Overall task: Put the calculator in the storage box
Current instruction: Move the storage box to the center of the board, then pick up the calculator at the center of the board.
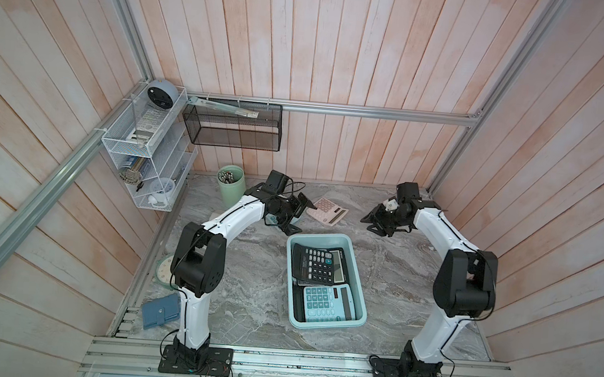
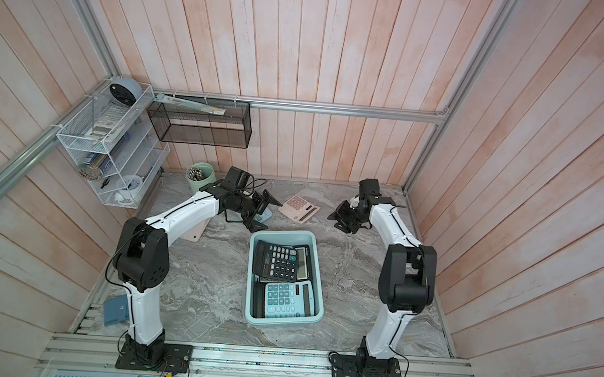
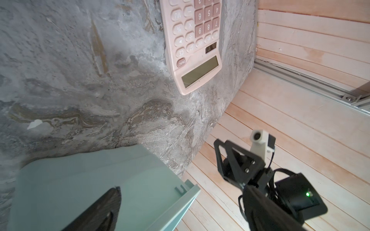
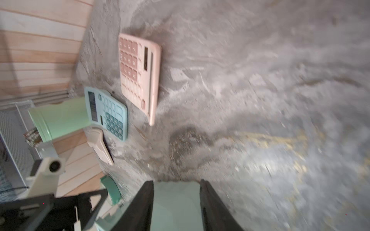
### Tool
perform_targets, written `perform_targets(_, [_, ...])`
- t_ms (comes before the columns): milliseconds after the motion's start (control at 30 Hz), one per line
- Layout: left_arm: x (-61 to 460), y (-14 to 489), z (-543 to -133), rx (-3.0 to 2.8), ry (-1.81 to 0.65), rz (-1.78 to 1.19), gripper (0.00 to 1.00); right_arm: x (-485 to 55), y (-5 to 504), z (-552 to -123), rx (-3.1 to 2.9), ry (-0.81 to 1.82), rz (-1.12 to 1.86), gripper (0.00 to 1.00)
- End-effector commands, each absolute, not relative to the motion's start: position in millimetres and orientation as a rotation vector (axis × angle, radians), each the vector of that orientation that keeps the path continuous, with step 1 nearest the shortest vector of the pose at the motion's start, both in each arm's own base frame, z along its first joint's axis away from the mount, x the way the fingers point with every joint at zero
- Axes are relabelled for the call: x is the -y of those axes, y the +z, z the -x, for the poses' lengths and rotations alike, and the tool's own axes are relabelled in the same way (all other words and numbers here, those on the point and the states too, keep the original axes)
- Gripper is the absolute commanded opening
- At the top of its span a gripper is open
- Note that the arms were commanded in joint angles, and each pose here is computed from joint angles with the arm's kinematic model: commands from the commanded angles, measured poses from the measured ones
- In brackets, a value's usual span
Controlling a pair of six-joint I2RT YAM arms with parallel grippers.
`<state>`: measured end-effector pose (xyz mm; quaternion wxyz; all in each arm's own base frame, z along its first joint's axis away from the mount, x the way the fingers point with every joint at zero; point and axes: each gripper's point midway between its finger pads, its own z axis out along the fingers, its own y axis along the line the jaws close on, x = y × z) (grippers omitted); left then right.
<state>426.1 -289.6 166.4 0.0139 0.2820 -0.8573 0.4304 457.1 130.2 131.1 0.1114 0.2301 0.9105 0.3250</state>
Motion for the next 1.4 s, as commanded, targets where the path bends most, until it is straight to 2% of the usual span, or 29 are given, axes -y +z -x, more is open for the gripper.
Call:
perform_targets(0, [259.9,162.1,-434.8,2.728,1.268,-0.915,1.0,-152.3,140.3,-505.9,-2.554,1.096,-0.663,0.46])
perform_targets(267, [209.0,153.4,-434.8,2.818,1.096,-0.942,1.0,-167.0,97.6,-554.6,-2.576,1.123,-0.698,0.47])
perform_targets(733, [196.3,161.0,-447.0,2.841,1.076,-0.945,1.0,-192.6,37.6,-551.5,-2.715,1.136,-0.736,0.5])
perform_targets(867, [192.6,153.7,-444.7,2.808,1.081,-0.993,1.0,-204.3,32.0,-552.2,-2.712,1.19,-0.747,0.38])
perform_targets(1133, [194.8,170.3,-455.6,2.812,1.156,-1.033,1.0,-203.8,54.3,-561.3,-2.632,1.248,-0.785,0.0])
perform_targets(1367, [193.7,202.1,-454.6,2.837,1.23,-1.086,1.0,-177.8,100.8,-565.6,-2.428,1.297,-0.881,0.0])
